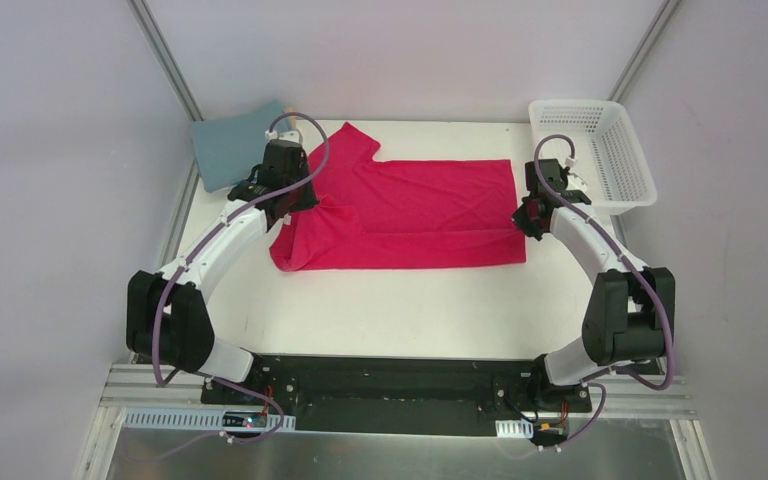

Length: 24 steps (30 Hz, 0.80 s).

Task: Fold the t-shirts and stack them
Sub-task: Fold the flattened tshirt in 1/3 of the way

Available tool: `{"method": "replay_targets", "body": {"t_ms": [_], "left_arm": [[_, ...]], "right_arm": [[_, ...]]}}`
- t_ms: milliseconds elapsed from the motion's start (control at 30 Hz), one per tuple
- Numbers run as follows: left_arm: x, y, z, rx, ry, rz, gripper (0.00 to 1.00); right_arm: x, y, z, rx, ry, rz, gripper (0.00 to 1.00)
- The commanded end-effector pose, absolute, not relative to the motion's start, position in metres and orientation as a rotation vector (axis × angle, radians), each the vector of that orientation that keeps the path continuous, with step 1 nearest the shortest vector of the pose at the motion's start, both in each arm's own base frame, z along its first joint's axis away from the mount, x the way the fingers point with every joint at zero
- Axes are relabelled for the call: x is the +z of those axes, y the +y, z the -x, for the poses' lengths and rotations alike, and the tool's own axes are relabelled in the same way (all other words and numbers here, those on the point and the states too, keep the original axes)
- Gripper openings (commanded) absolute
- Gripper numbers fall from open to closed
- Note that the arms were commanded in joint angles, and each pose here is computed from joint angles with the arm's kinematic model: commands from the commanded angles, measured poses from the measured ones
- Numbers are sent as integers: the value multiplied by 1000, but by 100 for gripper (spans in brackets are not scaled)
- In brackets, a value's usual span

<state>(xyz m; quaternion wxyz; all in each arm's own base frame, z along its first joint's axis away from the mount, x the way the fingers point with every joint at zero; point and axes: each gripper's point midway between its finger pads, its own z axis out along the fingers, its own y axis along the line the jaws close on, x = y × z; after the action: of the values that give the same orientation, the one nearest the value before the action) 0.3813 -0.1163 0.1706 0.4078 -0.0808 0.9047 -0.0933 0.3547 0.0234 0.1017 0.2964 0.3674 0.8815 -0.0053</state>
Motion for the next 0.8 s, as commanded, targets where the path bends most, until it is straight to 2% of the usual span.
{"method": "replay_targets", "body": {"t_ms": [0, 267, 567, 767], "left_arm": [[191, -116, -406, -252, 2220, 157, 0], [176, -110, -419, -250, 2259, 129, 0], [157, -133, -450, -317, 2290, -85, 0], [135, -128, -467, -309, 2322, -193, 0]], "right_arm": [[118, 18, -373, -14, 2281, -965, 0], [110, 20, -383, -11, 2292, -950, 0], [102, 19, -391, -22, 2291, -957, 0], [97, 17, -391, -37, 2305, -950, 0]]}}
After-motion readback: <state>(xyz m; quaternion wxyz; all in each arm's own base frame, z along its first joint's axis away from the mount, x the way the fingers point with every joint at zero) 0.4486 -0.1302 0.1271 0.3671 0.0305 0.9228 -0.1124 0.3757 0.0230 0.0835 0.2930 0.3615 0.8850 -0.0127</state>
